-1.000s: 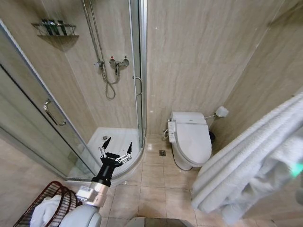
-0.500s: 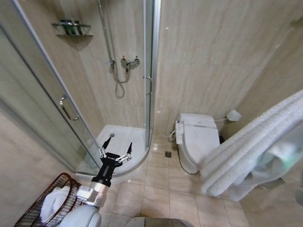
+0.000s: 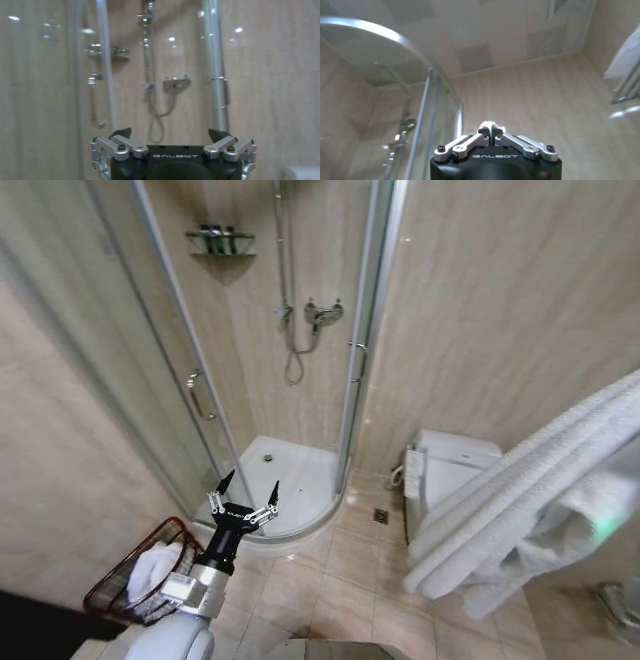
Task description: Discard the used towel into the hamper.
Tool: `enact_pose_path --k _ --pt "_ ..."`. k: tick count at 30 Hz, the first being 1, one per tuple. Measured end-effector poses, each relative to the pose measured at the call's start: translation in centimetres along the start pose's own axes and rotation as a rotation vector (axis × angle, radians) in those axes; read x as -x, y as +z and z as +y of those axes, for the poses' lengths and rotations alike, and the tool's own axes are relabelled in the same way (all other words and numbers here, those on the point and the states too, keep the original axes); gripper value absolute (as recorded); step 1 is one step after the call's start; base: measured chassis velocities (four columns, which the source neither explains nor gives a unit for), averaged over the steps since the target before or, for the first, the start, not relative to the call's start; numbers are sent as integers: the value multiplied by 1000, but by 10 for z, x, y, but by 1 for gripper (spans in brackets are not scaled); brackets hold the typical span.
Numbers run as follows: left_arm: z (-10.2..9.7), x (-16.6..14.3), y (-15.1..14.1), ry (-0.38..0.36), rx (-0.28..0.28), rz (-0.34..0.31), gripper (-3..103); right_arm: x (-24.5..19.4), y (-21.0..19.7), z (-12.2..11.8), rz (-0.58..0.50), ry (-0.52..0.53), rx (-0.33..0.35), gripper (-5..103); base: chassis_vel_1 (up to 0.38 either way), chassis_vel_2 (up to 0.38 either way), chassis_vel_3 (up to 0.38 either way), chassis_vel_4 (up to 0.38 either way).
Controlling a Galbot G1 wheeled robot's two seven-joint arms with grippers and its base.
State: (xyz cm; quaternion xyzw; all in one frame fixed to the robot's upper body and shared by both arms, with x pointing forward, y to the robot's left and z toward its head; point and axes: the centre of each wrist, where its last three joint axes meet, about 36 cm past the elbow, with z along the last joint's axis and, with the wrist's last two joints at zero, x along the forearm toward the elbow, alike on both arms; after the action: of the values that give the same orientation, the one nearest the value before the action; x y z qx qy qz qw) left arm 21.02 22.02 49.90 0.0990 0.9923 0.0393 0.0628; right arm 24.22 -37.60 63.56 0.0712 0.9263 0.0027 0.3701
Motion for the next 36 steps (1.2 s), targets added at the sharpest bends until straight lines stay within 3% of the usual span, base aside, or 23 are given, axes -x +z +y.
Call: enact_pose_path --k 36 --pt "0 0 0 0 0 0 100 -1 -2 -3 -19 8 -1 1 95 99 102 100"
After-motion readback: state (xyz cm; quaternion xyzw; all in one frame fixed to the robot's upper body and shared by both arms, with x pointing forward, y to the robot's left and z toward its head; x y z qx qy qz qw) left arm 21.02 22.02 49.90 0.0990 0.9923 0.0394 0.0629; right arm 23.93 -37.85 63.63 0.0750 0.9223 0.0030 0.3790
